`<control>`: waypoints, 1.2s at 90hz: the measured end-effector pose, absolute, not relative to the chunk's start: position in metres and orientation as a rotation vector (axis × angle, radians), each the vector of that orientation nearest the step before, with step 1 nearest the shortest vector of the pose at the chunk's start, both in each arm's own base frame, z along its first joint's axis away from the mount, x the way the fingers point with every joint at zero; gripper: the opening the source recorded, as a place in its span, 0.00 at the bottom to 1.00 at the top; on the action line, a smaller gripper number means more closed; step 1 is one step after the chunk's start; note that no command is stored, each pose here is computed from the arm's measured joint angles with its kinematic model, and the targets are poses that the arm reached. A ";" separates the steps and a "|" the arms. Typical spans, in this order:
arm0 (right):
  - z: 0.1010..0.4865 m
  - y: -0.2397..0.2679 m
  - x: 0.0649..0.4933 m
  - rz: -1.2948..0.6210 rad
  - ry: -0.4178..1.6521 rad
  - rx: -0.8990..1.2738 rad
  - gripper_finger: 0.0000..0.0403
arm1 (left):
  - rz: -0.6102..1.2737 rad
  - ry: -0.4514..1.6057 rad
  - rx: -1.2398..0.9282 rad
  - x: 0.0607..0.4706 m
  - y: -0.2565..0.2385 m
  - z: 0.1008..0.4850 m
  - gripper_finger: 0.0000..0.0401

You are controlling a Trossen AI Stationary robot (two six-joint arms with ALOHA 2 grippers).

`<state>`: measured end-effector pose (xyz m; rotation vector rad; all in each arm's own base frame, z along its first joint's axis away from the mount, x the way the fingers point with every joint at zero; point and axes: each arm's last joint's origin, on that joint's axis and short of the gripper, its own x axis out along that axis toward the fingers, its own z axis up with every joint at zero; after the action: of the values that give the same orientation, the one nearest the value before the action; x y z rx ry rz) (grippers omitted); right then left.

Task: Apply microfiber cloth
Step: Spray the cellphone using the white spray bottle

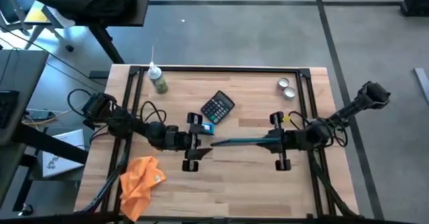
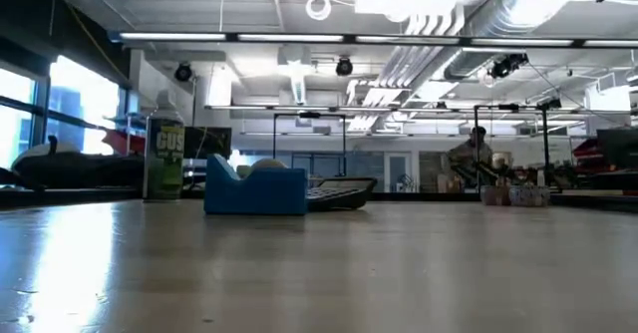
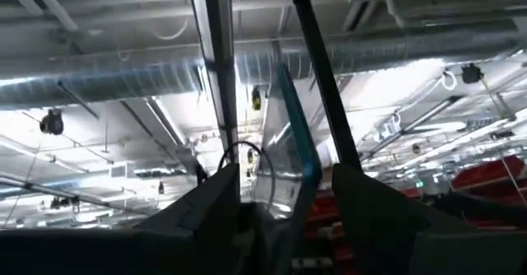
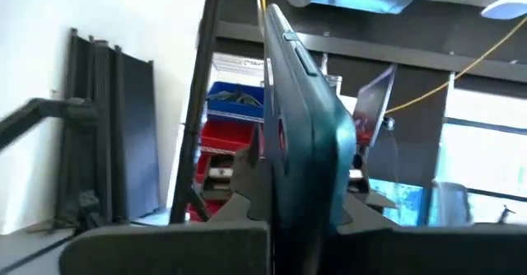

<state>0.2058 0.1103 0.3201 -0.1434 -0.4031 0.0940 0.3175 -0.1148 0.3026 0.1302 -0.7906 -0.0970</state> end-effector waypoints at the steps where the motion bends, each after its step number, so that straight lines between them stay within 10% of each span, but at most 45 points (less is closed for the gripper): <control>1: 0.320 0.110 0.206 0.093 -0.404 -0.144 0.00 | -0.099 -0.794 0.131 0.318 -0.115 0.303 0.45; 108: 0.332 0.093 0.249 0.100 -0.492 -0.145 0.00 | -0.116 -0.967 0.062 0.333 -0.090 0.353 0.45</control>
<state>0.2486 0.0928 0.3320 -0.1450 -0.4916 0.0997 0.3327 -0.0904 0.3529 0.0619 -0.9666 -0.1163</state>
